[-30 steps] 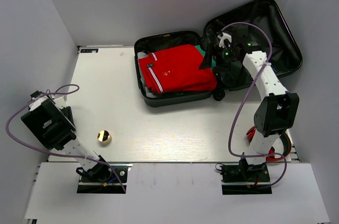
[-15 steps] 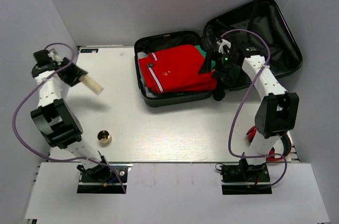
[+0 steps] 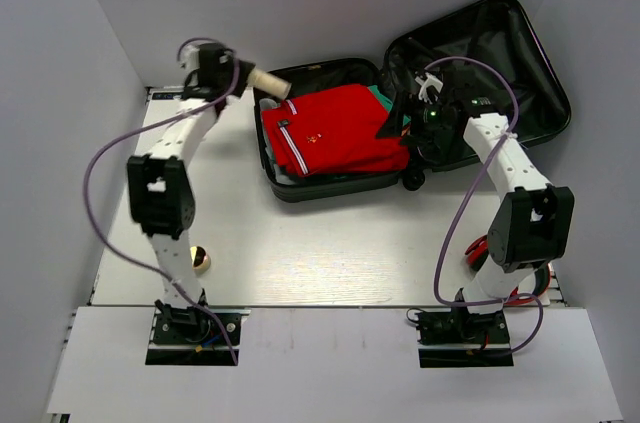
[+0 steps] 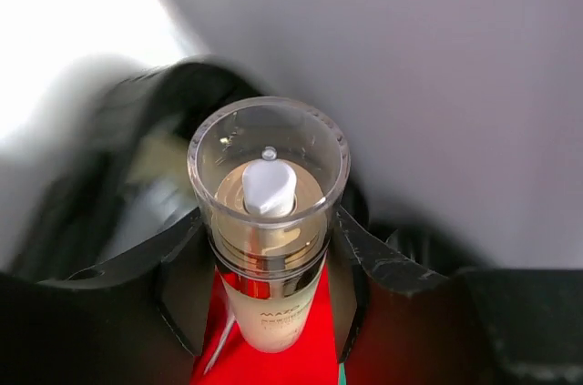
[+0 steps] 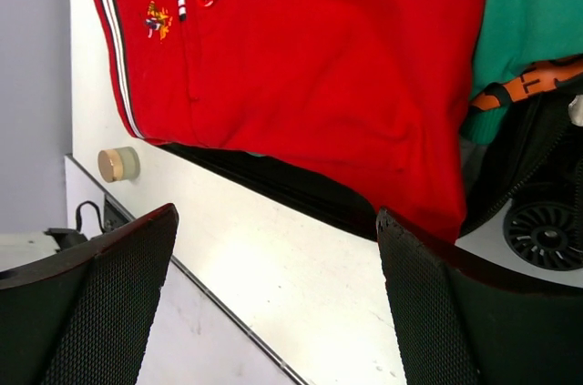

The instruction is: Pack the luggage

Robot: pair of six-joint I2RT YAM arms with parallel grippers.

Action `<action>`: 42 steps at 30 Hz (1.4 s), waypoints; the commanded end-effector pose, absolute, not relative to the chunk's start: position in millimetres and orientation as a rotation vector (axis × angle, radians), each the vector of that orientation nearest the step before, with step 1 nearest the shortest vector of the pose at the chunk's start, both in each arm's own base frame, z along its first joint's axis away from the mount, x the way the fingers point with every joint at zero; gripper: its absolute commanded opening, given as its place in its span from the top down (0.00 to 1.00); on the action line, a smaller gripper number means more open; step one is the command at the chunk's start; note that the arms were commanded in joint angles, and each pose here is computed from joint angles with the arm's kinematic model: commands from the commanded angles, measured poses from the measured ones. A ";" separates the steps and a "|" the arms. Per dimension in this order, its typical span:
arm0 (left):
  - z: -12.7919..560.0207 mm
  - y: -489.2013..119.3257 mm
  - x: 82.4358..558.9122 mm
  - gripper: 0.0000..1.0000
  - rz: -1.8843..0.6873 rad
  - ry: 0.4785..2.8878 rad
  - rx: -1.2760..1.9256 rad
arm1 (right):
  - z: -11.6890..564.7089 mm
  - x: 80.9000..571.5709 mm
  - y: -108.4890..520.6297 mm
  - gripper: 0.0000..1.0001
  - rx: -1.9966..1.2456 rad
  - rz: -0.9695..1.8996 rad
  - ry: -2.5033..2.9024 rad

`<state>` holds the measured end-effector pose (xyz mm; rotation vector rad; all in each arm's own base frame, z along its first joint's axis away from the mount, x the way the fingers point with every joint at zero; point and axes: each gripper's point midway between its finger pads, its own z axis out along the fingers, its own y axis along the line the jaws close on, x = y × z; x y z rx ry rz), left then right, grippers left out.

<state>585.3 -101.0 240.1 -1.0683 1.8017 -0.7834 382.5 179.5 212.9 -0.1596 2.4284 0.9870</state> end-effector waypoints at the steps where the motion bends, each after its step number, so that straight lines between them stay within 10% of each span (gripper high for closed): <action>1: 262.4 -119.6 633.2 1.00 -0.651 1.490 -1.152 | 234.2 383.3 184.6 0.10 -0.165 1.044 2.339; 2: 323.0 -145.4 644.0 1.00 -0.748 1.384 -1.085 | 234.8 382.4 185.4 0.10 -0.163 1.049 2.336; 6: 256.4 -182.7 697.2 1.00 -0.723 1.429 -0.979 | 230.5 384.0 181.9 0.10 -0.154 1.024 2.337; 8: 249.0 -189.6 698.5 0.62 -0.810 1.408 -0.975 | 227.3 382.4 179.8 0.10 -0.149 1.007 2.359; 10: 224.9 -194.2 684.4 0.00 -0.759 1.486 -0.871 | 226.8 382.1 178.0 0.10 -0.151 0.996 2.362; 24: 327.7 -154.4 516.2 0.00 -0.506 1.806 -0.179 | 217.3 370.9 176.1 0.10 -0.228 0.976 2.369; 35: 205.5 25.6 224.8 0.00 0.389 2.649 -0.685 | 180.8 355.5 142.5 0.10 -0.224 0.698 2.522; 42: 141.2 39.9 142.2 0.00 0.401 2.690 -1.002 | 179.0 350.4 150.8 0.10 -0.206 0.768 2.529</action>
